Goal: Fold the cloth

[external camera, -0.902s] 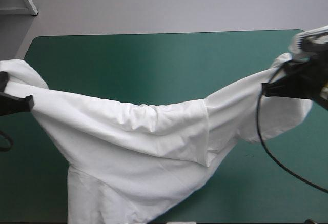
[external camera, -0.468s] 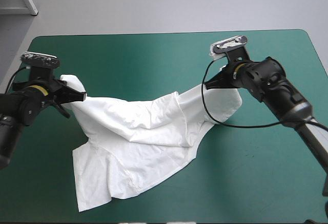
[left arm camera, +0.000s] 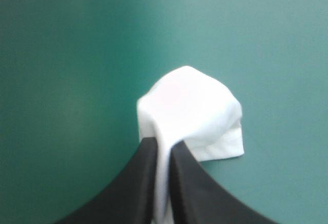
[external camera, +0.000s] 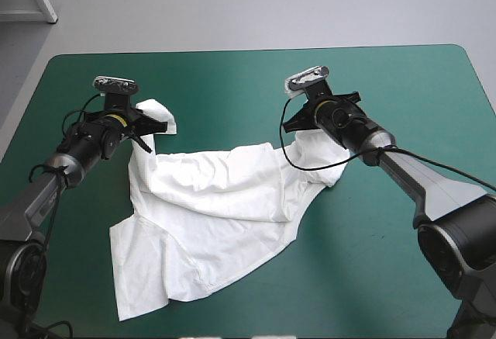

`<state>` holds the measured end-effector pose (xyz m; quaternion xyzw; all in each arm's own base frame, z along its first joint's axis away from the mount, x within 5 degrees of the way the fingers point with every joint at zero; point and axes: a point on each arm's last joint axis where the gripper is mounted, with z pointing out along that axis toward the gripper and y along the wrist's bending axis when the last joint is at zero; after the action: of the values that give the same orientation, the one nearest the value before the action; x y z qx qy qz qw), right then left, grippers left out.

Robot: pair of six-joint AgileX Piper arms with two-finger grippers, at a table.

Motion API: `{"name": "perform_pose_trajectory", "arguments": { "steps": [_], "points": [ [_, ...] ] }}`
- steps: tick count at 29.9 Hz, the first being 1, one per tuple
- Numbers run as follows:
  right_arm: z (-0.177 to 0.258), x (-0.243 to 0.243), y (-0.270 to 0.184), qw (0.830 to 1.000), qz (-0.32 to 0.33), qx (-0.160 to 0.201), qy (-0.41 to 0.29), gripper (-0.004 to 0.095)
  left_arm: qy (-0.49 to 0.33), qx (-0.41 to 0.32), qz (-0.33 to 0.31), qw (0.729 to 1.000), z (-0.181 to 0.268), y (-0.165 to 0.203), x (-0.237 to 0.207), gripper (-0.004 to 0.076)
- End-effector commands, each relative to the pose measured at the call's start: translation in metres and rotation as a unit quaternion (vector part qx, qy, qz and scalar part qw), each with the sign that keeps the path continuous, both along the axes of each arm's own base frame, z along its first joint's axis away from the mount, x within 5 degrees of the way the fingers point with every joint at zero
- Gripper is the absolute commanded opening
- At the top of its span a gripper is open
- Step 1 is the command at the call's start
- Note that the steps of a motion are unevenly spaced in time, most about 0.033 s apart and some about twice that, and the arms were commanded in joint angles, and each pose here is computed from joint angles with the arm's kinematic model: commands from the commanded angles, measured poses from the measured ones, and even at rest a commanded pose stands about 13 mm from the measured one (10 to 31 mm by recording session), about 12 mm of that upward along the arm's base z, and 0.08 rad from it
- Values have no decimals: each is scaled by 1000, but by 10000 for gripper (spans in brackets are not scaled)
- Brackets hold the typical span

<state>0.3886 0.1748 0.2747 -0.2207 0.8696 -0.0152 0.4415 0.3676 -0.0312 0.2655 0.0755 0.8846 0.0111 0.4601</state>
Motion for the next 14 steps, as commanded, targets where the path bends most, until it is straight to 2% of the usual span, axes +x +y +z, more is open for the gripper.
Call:
{"name": "perform_pose_trajectory", "arguments": {
  "steps": [1,3,4,6,10,14],
  "points": [
    [35,4,-1,997,12,25,-67,308,-82,-20,-5,996,22,-4,8,242],
    [39,4,-3,997,6,25,-69,574,-79,-19,-5,997,21,-4,8,420],
    [44,3,-5,998,-1,22,-67,684,-79,-19,-4,997,24,-3,6,479],
    [58,-1,-11,998,-20,14,-63,809,-77,-13,-4,997,33,-2,-1,561],
    [93,-21,-27,997,-60,13,-56,806,-57,-7,7,998,68,2,-25,548],
    [126,-55,-50,994,-105,3,-29,772,8,-2,30,1000,106,9,-67,532]
  ]
}}
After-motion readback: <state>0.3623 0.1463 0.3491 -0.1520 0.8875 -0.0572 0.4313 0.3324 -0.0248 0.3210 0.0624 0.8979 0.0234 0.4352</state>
